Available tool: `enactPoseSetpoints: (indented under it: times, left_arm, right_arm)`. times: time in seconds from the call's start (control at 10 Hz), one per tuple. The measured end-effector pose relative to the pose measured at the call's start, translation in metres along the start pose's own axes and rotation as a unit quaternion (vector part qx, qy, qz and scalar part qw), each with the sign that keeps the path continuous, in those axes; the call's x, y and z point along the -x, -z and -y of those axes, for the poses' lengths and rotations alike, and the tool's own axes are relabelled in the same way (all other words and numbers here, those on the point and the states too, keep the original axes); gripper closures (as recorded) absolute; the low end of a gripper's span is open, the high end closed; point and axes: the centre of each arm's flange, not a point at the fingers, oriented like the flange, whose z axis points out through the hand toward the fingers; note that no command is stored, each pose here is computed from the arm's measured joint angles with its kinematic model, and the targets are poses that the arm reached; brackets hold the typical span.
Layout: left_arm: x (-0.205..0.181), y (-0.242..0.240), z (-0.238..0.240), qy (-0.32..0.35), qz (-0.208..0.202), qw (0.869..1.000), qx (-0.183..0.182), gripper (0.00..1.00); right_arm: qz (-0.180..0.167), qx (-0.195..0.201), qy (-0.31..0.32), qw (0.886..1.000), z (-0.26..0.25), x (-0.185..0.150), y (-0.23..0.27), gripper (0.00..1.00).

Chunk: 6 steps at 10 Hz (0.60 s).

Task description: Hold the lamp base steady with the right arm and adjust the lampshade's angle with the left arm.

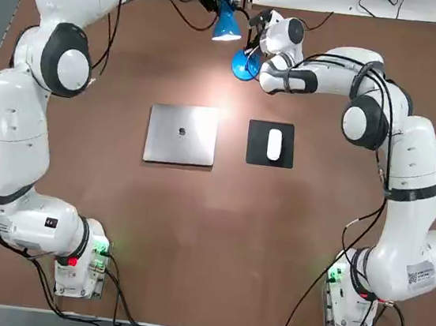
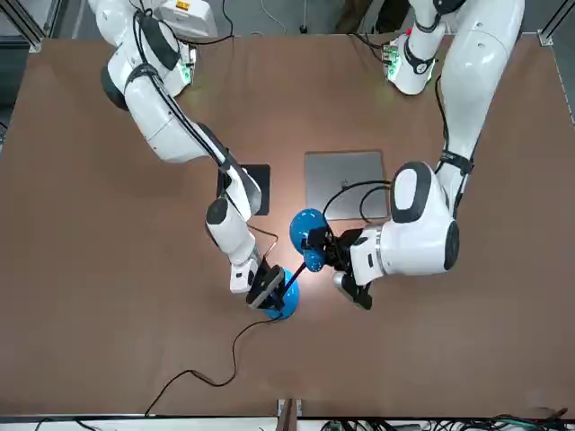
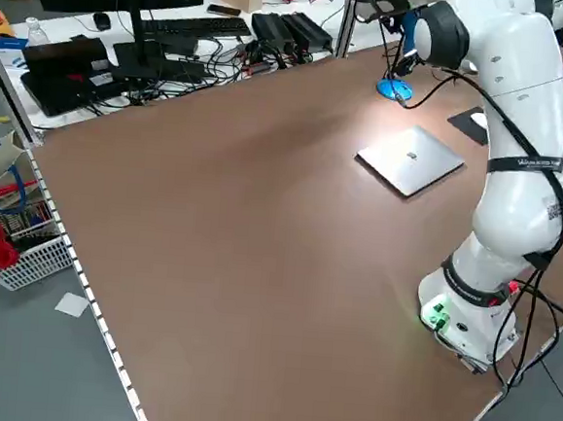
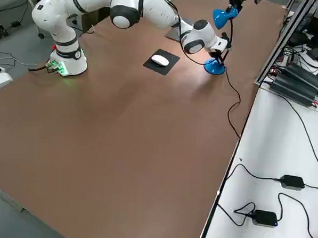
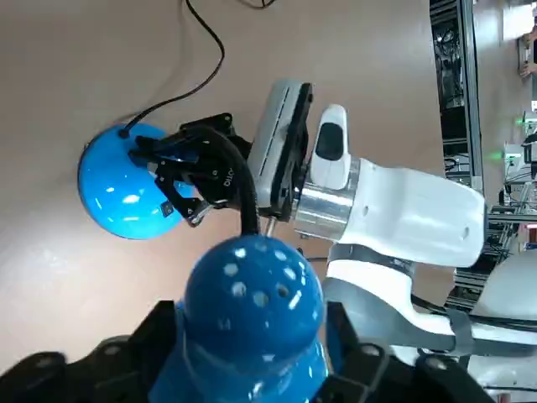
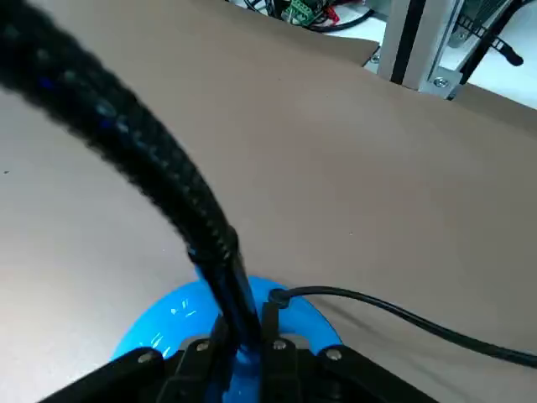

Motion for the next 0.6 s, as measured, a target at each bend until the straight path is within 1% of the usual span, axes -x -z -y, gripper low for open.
enactPoseSetpoints:
  times: [0.1,0.2,0.3,0.4,0.5,0.6]
  left_arm:
    - [0.0,0.012,-0.005,-0.003,-0.002,1.0,-0.001,0.0]
    - [0.002,0.021,-0.007,-0.004,0.002,1.0,-0.002,0.0]
    - [0.003,0.028,-0.009,-0.012,0.006,1.0,-0.012,0.0]
    - [0.004,0.045,-0.021,-0.032,0.002,0.999,-0.037,0.0]
    - [0.01,0.078,-0.039,-0.052,-0.001,0.996,-0.067,0.0]
    - [0.022,0.119,-0.056,-0.064,0.009,0.992,-0.108,0.0]
  right_arm:
    - [0.0,0.0,0.0,1.0,0.0,0.0,0.0,0.84]
    - [0.0,0.0,0.0,1.0,0.0,0.0,0.0,0.84]
    - [0.0,0.0,0.0,1.0,0.0,0.0,0.0,0.84]
    - [0.0,0.0,0.0,1.0,0.0,0.0,0.0,0.83]
    - [0.0,0.0,0.0,1.0,0.0,0.0,0.0,0.83]
    - [0.0,0.001,0.0,1.0,-0.001,0.0,0.0,0.81]
